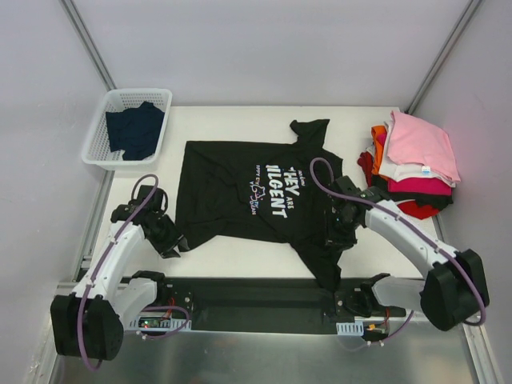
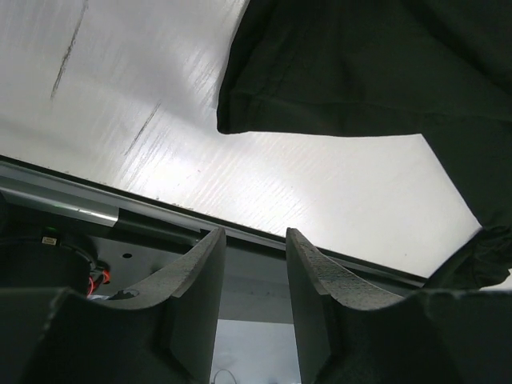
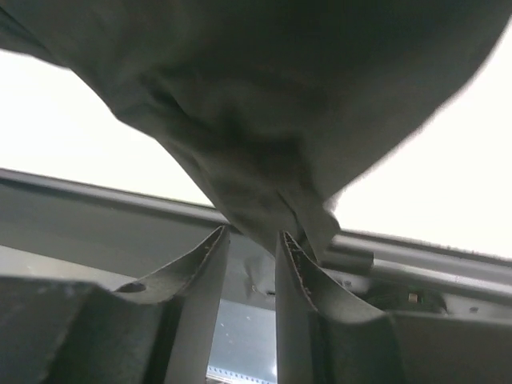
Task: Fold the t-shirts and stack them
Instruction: Flatten out the tshirt
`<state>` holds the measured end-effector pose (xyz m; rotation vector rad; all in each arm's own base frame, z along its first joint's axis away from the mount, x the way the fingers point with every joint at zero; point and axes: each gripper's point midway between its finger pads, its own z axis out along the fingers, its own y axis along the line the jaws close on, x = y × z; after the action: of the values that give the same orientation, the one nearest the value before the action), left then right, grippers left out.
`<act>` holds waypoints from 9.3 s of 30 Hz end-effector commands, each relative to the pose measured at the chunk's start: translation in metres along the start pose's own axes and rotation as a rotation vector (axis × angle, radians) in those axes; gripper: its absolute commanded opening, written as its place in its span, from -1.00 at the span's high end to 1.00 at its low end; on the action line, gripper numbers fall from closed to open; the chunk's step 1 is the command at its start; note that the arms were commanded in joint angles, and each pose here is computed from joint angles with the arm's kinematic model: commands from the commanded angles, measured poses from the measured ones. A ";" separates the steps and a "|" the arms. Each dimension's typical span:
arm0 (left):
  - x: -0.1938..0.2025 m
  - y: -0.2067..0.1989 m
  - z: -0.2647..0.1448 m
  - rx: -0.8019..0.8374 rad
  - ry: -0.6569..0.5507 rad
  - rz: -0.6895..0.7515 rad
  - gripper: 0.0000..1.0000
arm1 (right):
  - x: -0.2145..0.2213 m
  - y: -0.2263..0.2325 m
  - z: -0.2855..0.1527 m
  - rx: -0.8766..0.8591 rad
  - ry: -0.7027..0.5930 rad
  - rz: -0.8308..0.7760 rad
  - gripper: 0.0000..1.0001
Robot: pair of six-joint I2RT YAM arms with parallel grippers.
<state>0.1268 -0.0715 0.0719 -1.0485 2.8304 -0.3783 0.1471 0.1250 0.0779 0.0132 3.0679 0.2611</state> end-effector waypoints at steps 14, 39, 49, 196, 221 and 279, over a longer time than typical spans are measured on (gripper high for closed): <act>-0.047 -0.056 0.001 0.034 0.026 0.051 0.27 | 0.063 -0.016 0.003 -0.077 0.016 0.107 0.26; -0.046 -0.058 0.004 0.040 0.070 0.111 0.25 | 0.035 -0.006 0.045 -0.050 -0.003 0.113 0.37; -0.039 -0.053 0.008 0.037 0.098 0.131 0.24 | 0.026 -0.012 0.020 0.005 -0.068 0.139 0.33; -0.039 -0.150 -0.013 0.103 0.031 0.305 -0.90 | -0.129 0.067 -0.023 0.019 0.064 -0.061 0.98; -0.143 -0.176 0.005 -0.024 -0.031 0.319 -0.62 | -0.222 0.015 -0.043 0.161 -0.086 -0.076 0.98; -0.148 -0.216 0.030 0.112 0.085 0.387 0.06 | -0.325 -0.074 0.030 -0.108 -0.345 0.405 0.98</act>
<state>0.3886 -0.1482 0.0847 -0.4803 2.9700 -0.5689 0.4689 0.0658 0.0245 0.5976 2.7554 0.4785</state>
